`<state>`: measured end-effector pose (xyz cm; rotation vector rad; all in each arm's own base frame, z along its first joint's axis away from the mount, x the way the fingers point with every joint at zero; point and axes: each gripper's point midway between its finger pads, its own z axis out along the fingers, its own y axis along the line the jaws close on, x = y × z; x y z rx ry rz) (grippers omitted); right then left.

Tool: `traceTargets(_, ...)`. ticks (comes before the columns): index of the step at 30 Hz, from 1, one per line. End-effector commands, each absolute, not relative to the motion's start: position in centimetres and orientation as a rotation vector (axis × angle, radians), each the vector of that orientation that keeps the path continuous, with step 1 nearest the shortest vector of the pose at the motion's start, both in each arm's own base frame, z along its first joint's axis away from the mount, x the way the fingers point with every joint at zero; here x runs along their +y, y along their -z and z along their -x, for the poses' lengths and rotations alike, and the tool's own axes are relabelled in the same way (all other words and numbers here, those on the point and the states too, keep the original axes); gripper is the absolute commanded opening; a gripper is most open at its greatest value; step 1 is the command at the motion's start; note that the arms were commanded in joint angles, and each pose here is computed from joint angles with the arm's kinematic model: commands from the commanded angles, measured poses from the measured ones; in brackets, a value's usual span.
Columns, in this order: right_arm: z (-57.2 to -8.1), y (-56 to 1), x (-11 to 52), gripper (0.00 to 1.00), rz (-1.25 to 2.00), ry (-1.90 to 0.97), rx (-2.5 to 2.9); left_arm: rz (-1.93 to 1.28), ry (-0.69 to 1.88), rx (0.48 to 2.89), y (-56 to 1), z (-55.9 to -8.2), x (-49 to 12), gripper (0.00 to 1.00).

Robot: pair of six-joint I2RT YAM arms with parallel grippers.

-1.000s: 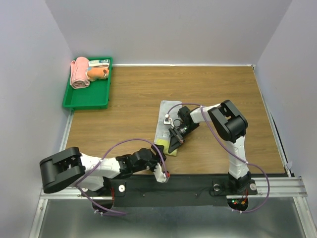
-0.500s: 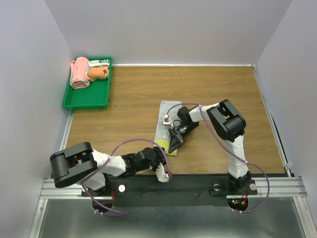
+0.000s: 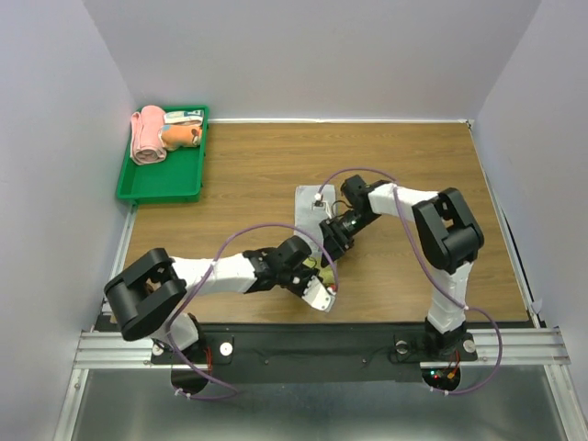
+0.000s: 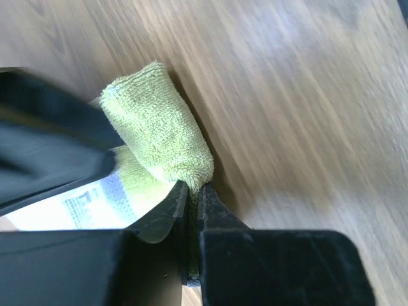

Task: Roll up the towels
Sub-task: Roll the towel

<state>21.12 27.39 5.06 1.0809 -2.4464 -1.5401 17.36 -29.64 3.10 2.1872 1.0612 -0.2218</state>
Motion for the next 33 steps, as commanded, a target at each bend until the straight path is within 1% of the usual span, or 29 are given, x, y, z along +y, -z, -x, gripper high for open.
traceTargets(1,-25.9,-7.6,25.7,0.68,-1.224,1.466,-2.675,-2.286,0.54,1.297,-1.8,-14.0,-28.2,0.03)
traceTargets(3,-26.9,-9.0,24.8,0.71,-1.172,1.496,-2.722,-2.275,0.602,1.39,-2.0,-14.5,-28.1,0.03)
traceTargets(4,-28.3,-9.8,23.2,0.72,-1.113,1.515,-2.783,-2.266,0.659,1.417,-2.3,-14.4,-28.3,0.03)
traceTargets(5,-29.0,-11.3,22.3,0.79,-1.117,1.536,-2.83,-2.249,0.693,1.463,-2.4,-14.5,-28.3,0.03)
traceTargets(6,-30.2,-12.2,20.4,0.81,-1.063,1.541,-2.897,-2.243,0.759,1.502,-2.9,-14.5,-28.6,0.03)
traceTargets(7,-30.7,-12.9,19.4,0.87,-1.053,1.541,-2.936,-2.229,0.792,1.533,-3.0,-14.7,-28.6,0.03)
traceTargets(10,-31.6,-16.0,17.0,0.89,-1.131,1.485,-3.071,-2.175,0.923,1.644,-3.5,-15.2,-28.5,0.04)
traceTargets(12,-30.9,-18.0,16.2,0.89,-1.249,1.417,-3.146,-2.178,1.02,1.738,-3.0,-15.0,-28.4,0.05)
traceTargets(13,-30.4,-18.7,16.0,0.94,-1.284,1.402,-3.168,-2.175,1.065,1.776,-2.8,-15.0,-28.3,0.06)
traceTargets(14,-29.5,-19.6,15.7,0.95,-1.337,1.381,-3.193,-2.161,1.158,1.853,-2.3,-15.0,-28.1,0.06)
traceTargets(15,-29.0,-20.1,15.5,0.96,-1.367,1.367,-3.208,-2.135,1.235,1.884,-2.3,-14.8,-28.3,0.06)
traceTargets(18,-26.9,-20.7,14.7,0.96,-1.489,1.275,-3.222,-2.044,1.352,2.011,-1.9,-15.7,-28.2,0.07)
traceTargets(21,-25.2,-20.3,14.3,0.93,-1.591,1.175,-3.2,-1.976,1.419,2.094,-1.6,-16.8,-28.4,0.09)
traceTargets(24,-24.0,-20.2,14.4,0.87,-1.701,1.078,-3.202,-1.896,1.478,2.222,-0.8,-17.7,-28.4,0.11)
traceTargets(25,-23.7,-20.2,14.8,0.83,-1.752,1.046,-3.191,-1.874,1.501,2.251,-0.6,-17.9,-28.3,0.11)
traceTargets(27,-23.2,-20.1,15.4,0.79,-1.795,1.013,-3.188,-1.82,1.537,2.341,0.2,-18.2,-28.4,0.11)
traceTargets(28,-23.7,-20.0,15.6,0.76,-1.836,0.937,-3.21,-1.8,1.551,2.366,0.4,-18.3,-28.4,0.11)
traceTargets(29,-23.0,-19.5,16.8,0.71,-1.91,0.922,-3.149,-1.765,1.575,2.402,0.8,-18.5,-28.4,0.11)
traceTargets(30,-22.9,-19.1,18.0,0.69,-1.981,0.851,-3.127,-1.743,1.594,2.421,0.9,-18.5,-28.5,0.11)
traceTargets(31,-23.4,-18.7,17.7,0.69,-1.956,0.798,-3.16,-1.728,1.597,2.441,1.1,-18.6,-28.5,0.11)
traceTargets(32,-22.5,-18.3,19.3,0.68,-2.043,0.793,-3.087,-1.709,1.608,2.453,1.2,-18.7,-28.7,0.11)
traceTargets(33,-22.6,-17.4,20.2,0.68,-2.051,0.775,-3.075,-1.686,1.624,2.468,1.3,-18.9,-28.7,0.1)
